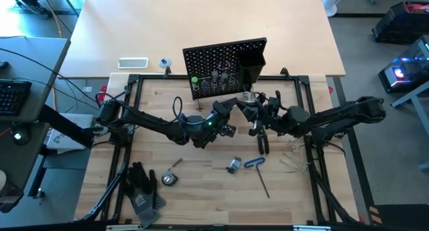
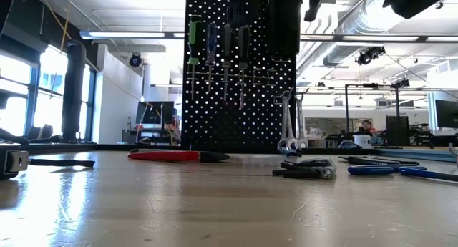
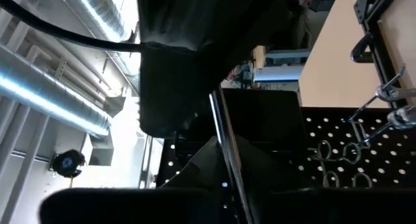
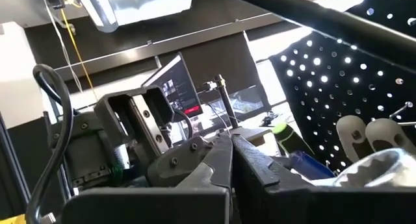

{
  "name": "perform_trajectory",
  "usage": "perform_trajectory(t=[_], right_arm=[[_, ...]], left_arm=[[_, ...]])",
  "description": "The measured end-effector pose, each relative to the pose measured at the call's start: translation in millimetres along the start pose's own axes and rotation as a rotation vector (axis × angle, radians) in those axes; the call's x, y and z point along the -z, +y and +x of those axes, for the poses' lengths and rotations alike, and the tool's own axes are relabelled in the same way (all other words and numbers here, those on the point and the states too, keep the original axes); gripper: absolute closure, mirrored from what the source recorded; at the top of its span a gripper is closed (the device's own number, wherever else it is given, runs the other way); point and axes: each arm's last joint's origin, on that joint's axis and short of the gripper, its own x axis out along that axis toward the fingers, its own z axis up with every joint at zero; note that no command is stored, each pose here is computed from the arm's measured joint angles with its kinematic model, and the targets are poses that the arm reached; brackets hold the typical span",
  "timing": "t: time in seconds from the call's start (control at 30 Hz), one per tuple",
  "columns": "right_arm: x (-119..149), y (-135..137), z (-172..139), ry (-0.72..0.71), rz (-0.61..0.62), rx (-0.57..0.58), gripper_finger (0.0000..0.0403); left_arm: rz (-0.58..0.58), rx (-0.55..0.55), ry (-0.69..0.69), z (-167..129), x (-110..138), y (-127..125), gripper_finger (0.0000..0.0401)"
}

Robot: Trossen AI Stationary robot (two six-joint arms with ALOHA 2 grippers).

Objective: Hang tools onto peg board
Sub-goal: Hang the wrench onto the pegboard

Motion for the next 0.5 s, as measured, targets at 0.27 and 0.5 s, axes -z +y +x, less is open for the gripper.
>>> perform_trajectory(t=[0.27, 0.5], right_arm=[[-0.8, 4.0, -1.4, -0.01, -0.048, -0.02, 0.0403], [-1.1, 4.7, -1.3, -0.01, -0.057, -0.043, 0.0403]], left_arm=[[-0.031, 0.002, 0.005, -1.5, -0.8, 0.3, 0.0312], [-0.044, 0.015, 0.034, 0.9, 1.4, -1.5, 0.0324]])
